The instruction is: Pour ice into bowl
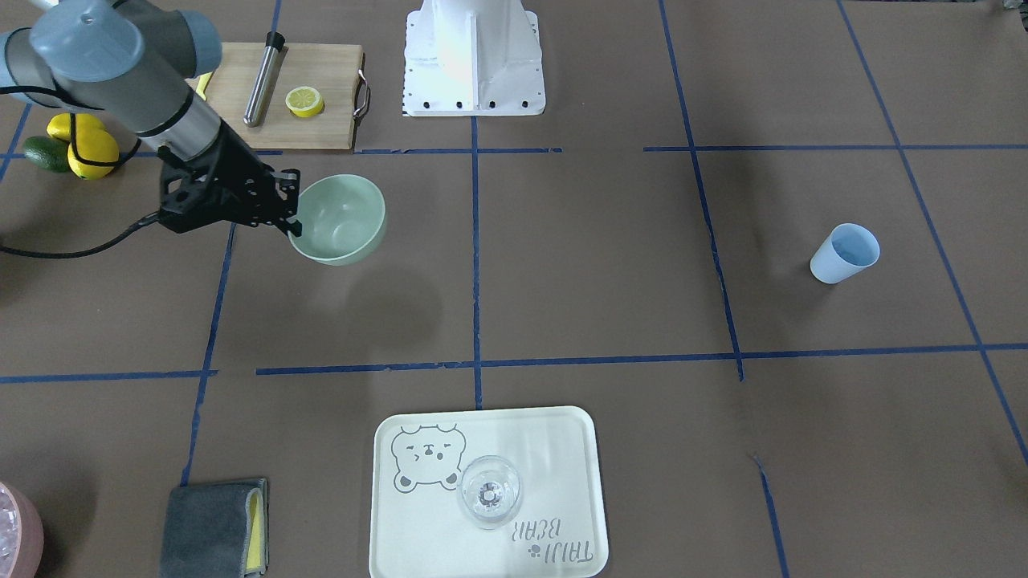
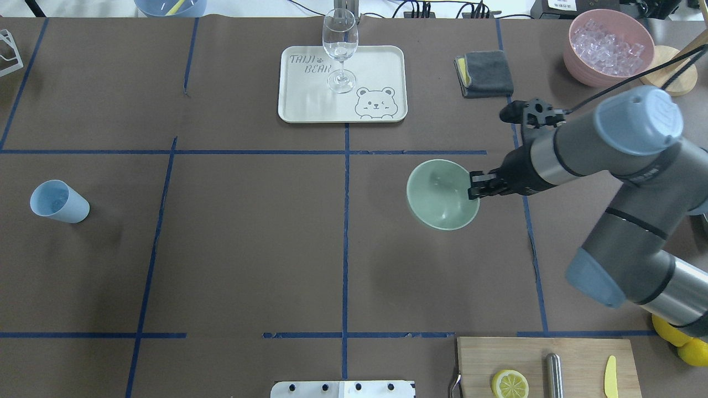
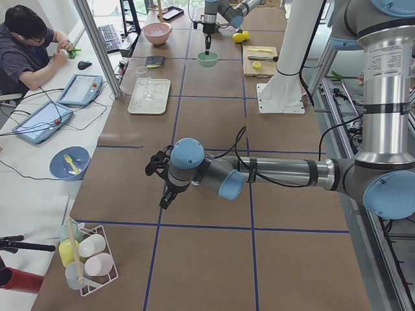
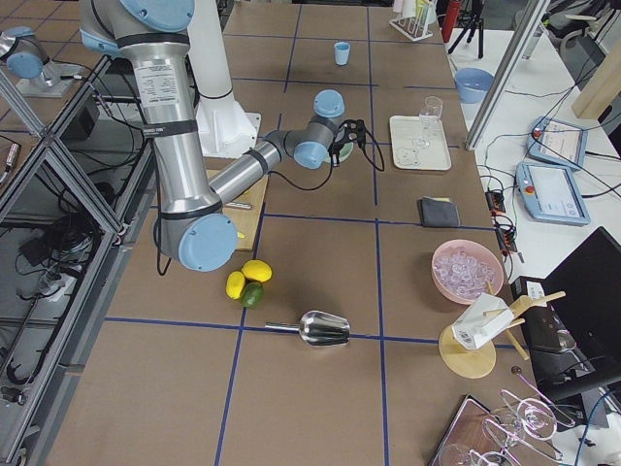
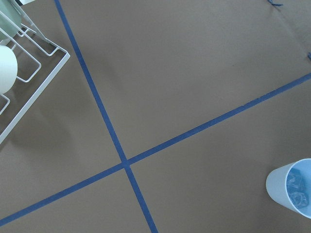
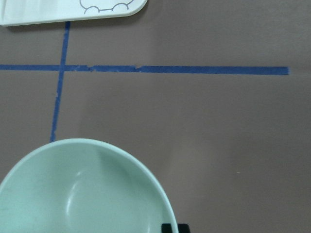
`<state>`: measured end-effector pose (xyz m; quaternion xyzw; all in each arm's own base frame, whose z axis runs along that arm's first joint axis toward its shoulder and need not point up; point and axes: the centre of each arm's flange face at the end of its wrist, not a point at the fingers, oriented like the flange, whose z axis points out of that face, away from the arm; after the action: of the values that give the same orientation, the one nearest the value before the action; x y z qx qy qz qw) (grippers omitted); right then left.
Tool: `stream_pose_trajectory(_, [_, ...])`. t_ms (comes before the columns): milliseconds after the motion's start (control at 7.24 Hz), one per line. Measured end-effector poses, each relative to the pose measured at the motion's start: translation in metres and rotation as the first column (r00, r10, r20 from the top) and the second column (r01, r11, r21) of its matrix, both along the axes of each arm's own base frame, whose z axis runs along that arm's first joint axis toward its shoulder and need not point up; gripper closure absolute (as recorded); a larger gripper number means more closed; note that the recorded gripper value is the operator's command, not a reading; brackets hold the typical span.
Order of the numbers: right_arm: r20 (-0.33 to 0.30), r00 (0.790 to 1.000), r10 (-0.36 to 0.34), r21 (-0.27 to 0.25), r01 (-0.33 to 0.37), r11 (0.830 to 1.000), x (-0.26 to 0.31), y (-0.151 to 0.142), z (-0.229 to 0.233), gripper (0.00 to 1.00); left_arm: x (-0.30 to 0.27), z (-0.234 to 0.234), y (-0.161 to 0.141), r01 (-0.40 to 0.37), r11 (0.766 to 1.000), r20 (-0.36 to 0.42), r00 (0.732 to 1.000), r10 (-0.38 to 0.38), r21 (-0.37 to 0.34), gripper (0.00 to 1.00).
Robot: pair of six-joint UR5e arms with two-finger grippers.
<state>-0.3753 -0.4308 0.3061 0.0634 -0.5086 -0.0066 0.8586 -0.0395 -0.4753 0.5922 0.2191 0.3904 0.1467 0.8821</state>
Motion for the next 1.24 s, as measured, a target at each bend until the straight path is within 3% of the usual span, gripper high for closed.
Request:
stream_pose_trajectory(276, [-0.05,0.998,0.043,-0.059,-0.046,0.997,-0.064,0.009,-0.055,1.0,0.0,0.0,0.0,0.0,1.0,0.0,1.0,0.0,0.001,0.0])
stream_pose_trajectory(553, [-0.087,0.992,0.092,-0.105,-0.1,0.989,-0.139,-0.003,-0.093,1.0,0.0,-0.001,0.0,0.0,1.0,0.0,1.0,0.0,0.001,0.0])
stream_pose_trajectory(829, [-0.125,0.985,0.12,-0.128,-0.135,0.982,-0.201,-0.018,-0.117,1.0,0.0,-0.001,0.0,0.0,1.0,0.0,1.0,0.0,0.001,0.0])
stream_pose_trajectory(1105, [-0.134,0.985,0.11,-0.129,-0.127,0.983,-0.226,-0.008,-0.126,1.0,0.0,-0.001,0.0,0.0,1.0,0.0,1.0,0.0,0.001,0.0])
stream_pose_trajectory(1244, [-0.141,0.984,0.108,-0.126,-0.126,0.984,-0.234,-0.003,-0.125,0.56,0.0,-0.001,0.0,0.0,1.0,0.0,1.0,0.0,0.001,0.0])
